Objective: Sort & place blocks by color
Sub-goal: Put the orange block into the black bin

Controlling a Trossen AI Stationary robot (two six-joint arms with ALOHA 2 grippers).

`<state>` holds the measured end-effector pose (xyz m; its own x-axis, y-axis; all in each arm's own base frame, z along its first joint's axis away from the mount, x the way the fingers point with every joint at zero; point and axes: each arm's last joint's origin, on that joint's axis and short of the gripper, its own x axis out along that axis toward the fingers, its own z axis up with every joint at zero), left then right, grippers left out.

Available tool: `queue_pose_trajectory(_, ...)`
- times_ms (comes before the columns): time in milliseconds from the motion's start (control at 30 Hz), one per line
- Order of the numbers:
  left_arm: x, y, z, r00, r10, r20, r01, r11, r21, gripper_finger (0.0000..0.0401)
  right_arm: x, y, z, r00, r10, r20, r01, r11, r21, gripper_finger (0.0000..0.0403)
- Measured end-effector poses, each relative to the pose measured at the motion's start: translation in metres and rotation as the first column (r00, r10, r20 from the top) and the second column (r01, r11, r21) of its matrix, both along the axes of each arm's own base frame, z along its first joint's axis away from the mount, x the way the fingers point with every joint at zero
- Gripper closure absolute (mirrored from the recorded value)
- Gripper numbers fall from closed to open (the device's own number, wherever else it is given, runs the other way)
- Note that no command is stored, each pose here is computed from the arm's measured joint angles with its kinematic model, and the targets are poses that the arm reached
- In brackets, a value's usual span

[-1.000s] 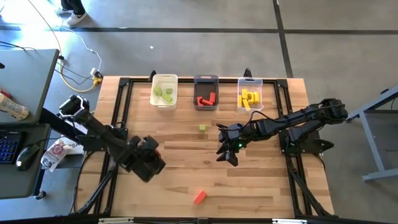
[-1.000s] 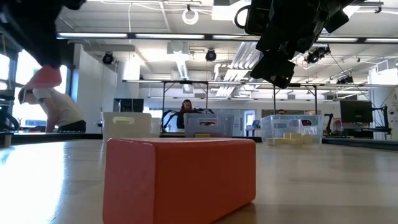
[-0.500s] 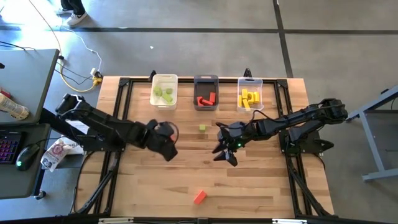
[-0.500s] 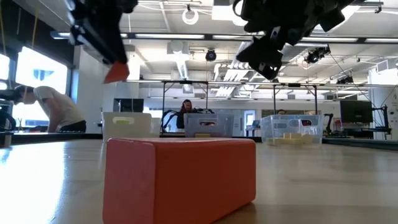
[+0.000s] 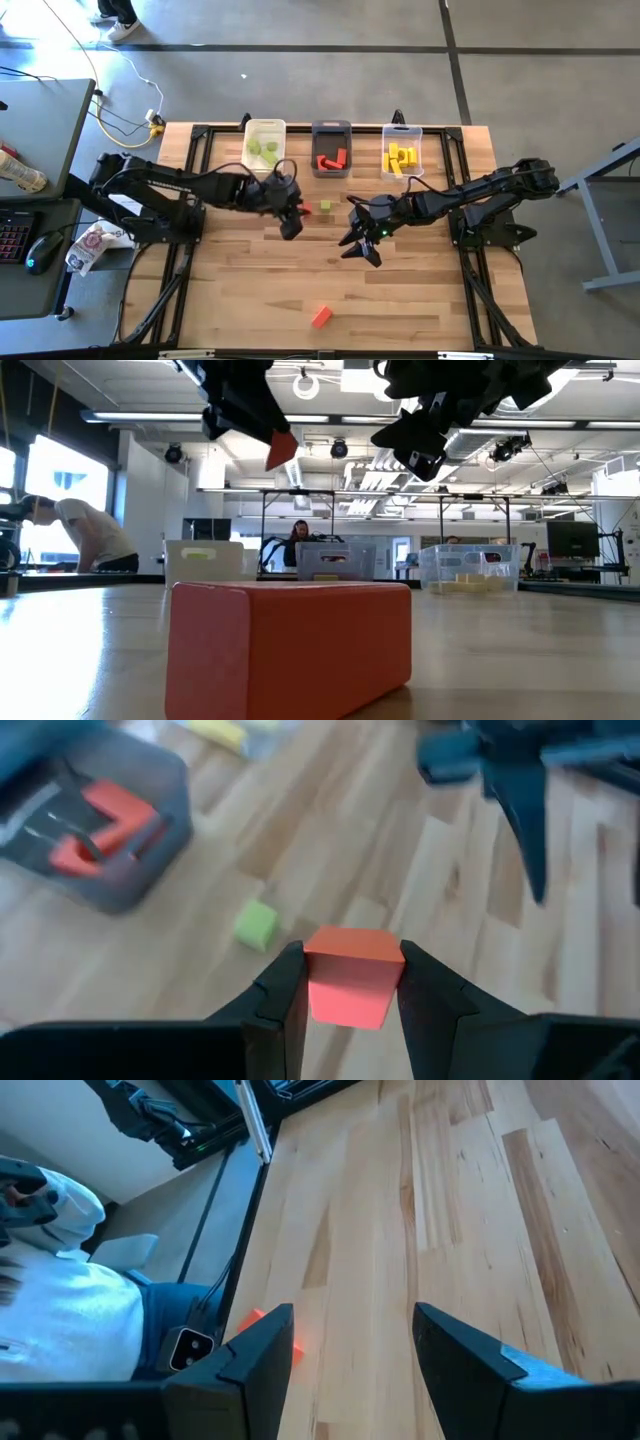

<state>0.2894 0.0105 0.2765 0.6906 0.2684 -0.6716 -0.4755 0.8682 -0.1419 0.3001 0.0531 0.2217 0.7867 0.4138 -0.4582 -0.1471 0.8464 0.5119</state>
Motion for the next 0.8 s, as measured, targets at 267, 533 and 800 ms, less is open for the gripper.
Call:
queue_pose_trajectory(267, 0.003, 0.039, 0.008, 0.997, 0.021, 0.073, -0.027, 0.996, 0.081, 0.0306, 0.000, 0.000, 0.000, 1.000, -0.017, -0.005, 0.017, 1.000, 0.007, 0.0210)
queue_pose_trajectory(533, 0.007, 0.084, 0.005, 0.991, 0.062, 0.119, -0.078, 0.987, 0.137, 0.0304, 0.001, -0.003, 0.000, 0.996, -0.087, 0.002, 0.087, 0.996, -0.030, 0.0210)
queue_pose_trajectory(800, 0.009, 0.128, -0.009, 0.989, 0.092, 0.112, -0.114, 0.972, 0.204, 0.0303, 0.001, -0.003, 0.000, 0.994, -0.110, 0.005, 0.110, 0.993, -0.042, 0.0210)
